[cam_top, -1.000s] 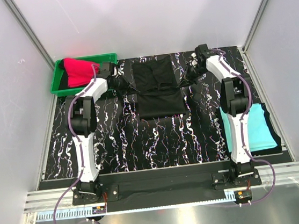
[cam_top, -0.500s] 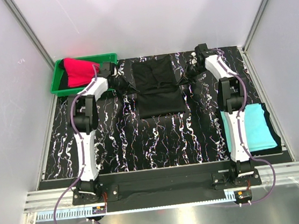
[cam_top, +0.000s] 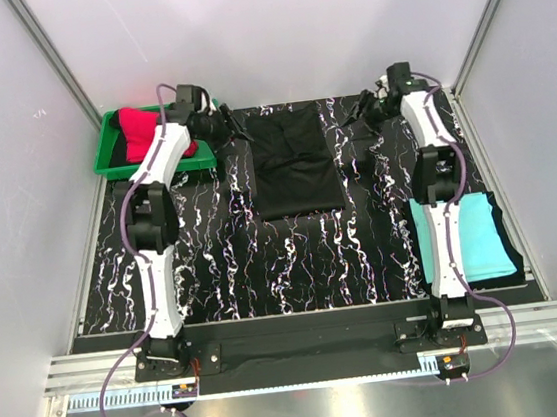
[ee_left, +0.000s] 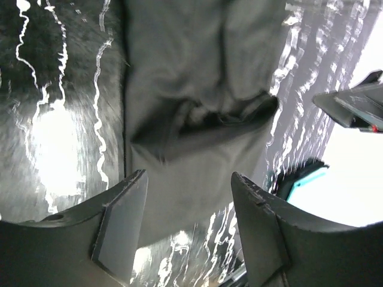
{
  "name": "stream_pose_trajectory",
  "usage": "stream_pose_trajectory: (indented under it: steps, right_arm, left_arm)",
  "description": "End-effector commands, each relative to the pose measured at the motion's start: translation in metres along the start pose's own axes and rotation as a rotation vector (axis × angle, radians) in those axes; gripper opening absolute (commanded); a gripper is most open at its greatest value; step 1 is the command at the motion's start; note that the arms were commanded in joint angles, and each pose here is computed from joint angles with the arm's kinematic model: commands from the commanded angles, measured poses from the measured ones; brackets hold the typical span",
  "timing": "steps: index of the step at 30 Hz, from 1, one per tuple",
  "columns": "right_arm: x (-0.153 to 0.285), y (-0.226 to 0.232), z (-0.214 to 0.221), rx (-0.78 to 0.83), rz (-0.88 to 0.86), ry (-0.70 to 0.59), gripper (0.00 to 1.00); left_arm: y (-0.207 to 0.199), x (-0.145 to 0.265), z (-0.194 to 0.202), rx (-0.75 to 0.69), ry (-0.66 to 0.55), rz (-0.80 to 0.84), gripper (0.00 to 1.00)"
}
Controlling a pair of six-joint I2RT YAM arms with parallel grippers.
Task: Fold and stack the t-shirts
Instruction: Fold the tshirt
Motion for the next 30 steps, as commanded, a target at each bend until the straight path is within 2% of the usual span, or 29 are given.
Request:
stream_pose_trajectory:
  steps: [1,3,5,8,11,13,15,17,20,30]
  right_arm:
    - [0.045,0.043,0.024,0.066,0.001,0.01,0.62]
    - [0.038,0.038,0.045,0.098,0.031,0.046,0.63]
    - [0.04,0.057,0.056,0.169,0.006,0.028,0.62]
    - [0.025,0.056,0.074,0.166,-0.019,0.059,0.59]
    - [0.006,0.049,0.086,0.107,-0.036,0.078,0.49]
    - [-0.008,0.042,0.095,0.053,-0.049,0.104,0.37]
    - [-0.02,0.042,0.096,0.06,-0.081,0.106,0.17]
    - [-0.031,0.036,0.095,0.061,-0.099,0.102,0.1]
    - [-0.042,0.032,0.091,0.08,-0.127,0.081,0.05]
    - [-0.075,0.013,0.077,0.045,-0.171,0.073,0.05]
  left_arm:
    - [-0.022,0.045,0.025,-0.148,0.007,0.035,0.61]
    - [-0.03,0.041,0.049,-0.202,0.055,0.066,0.58]
    - [-0.03,0.027,0.078,-0.25,0.123,0.077,0.53]
    - [-0.03,0.007,0.102,-0.269,0.173,0.091,0.48]
    - [-0.029,-0.014,0.109,-0.255,0.183,0.105,0.46]
    - [-0.027,-0.026,0.108,-0.24,0.196,0.127,0.43]
    - [-0.021,-0.044,0.102,-0.224,0.204,0.131,0.4]
    - [-0.013,-0.059,0.093,-0.206,0.204,0.135,0.39]
    - [-0.007,-0.072,0.078,-0.186,0.189,0.165,0.39]
    - [0.015,-0.091,0.043,-0.103,0.124,0.221,0.39]
Point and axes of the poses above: each gripper's point midway between its finger pads, its own x axis back along the fingers, its own y axis along the line the jaws close on, z = x × y, the point moved 5 cm from there along x, back along the fingers, and after that the axes turned 8 degrees about x, right-handed, at the moved point
